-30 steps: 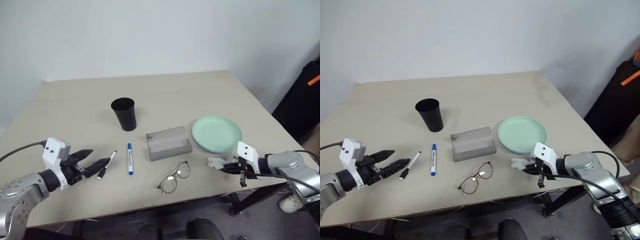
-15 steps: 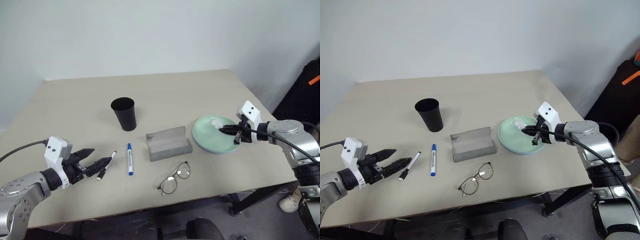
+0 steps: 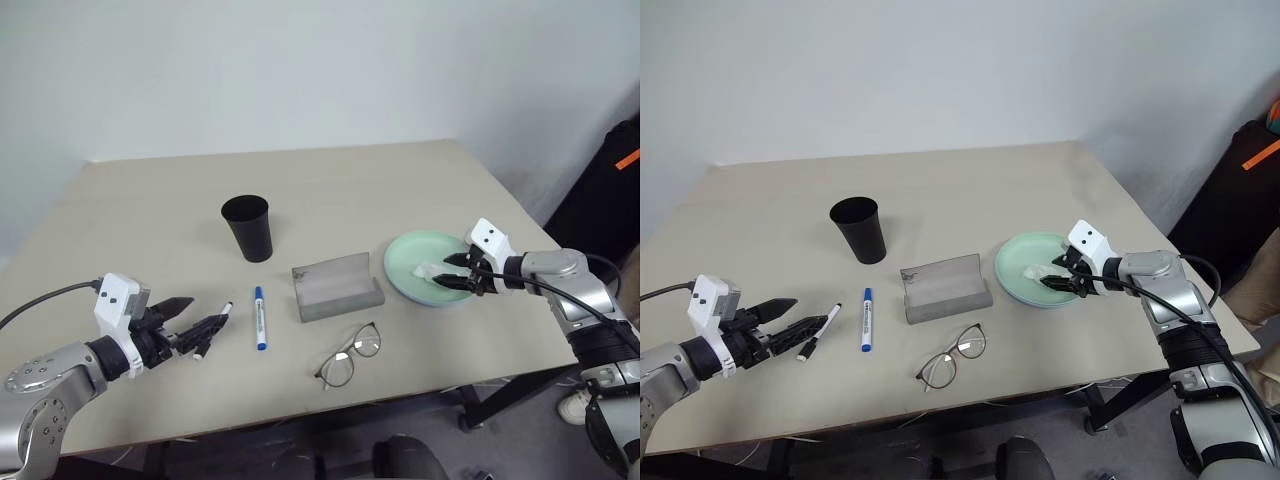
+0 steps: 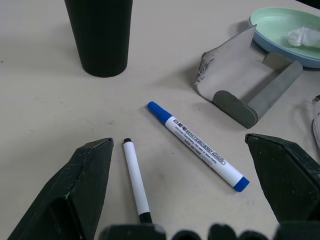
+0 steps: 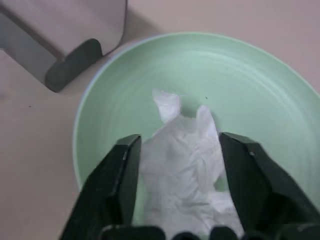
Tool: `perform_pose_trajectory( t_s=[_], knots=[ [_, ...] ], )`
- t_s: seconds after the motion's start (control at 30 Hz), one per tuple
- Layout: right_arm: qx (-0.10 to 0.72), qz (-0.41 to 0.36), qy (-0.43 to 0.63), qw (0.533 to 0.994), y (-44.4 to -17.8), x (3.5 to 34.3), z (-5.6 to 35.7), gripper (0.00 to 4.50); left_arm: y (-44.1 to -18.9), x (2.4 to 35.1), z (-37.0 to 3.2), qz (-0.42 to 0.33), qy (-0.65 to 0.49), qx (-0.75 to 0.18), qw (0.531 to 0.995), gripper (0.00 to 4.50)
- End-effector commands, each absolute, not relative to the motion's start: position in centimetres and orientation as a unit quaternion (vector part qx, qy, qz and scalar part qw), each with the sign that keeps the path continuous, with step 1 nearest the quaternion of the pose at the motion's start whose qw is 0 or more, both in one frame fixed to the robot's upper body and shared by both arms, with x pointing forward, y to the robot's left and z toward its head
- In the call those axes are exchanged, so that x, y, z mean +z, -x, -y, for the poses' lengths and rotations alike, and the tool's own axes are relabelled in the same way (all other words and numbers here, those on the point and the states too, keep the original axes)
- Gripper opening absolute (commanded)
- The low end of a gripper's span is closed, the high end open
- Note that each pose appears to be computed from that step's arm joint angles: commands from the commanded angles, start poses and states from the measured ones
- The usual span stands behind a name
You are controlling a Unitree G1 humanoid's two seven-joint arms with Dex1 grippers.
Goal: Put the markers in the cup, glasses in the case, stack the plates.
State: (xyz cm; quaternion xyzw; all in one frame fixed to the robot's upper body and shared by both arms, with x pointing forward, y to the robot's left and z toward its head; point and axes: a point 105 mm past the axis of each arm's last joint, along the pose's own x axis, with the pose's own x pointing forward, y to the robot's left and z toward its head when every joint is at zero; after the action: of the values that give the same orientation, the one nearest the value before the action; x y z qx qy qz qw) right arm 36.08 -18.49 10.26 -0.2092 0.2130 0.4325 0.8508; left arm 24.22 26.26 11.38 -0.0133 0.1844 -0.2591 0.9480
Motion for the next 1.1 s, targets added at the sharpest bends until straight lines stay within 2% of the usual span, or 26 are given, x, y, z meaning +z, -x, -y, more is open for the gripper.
perform_pose_trajectory(
  t_s=[0.03, 0.27, 0.63, 0.9, 1.1],
  knots=[
    [0.477, -0.159, 0.210, 0.838, -35.3, 13.7, 17.8, 2.53, -24.5, 12.5, -25.0, -0.164, 0.003, -0.283, 0.945, 4.50],
    [0.577, -0.175, 0.188, 0.776, -30.4, 14.4, 18.7, 2.53, -25.2, 11.8, -21.1, -0.177, 0.009, -0.330, 0.927, 4.50],
    [0.558, -0.179, 0.182, 0.789, -30.5, 14.0, 18.5, 2.53, -23.9, 10.6, -13.2, -0.216, 0.014, -0.430, 0.877, 4.50],
    [0.554, -0.191, 0.174, 0.792, -30.0, 13.3, 18.2, 2.53, -23.6, 10.2, -10.3, -0.248, 0.002, -0.467, 0.849, 4.50],
    [0.547, -0.193, 0.167, 0.797, -29.9, 13.1, 17.9, 2.53, -24.3, 9.6, -9.9, -0.269, 0.001, -0.476, 0.838, 4.50]
  ],
)
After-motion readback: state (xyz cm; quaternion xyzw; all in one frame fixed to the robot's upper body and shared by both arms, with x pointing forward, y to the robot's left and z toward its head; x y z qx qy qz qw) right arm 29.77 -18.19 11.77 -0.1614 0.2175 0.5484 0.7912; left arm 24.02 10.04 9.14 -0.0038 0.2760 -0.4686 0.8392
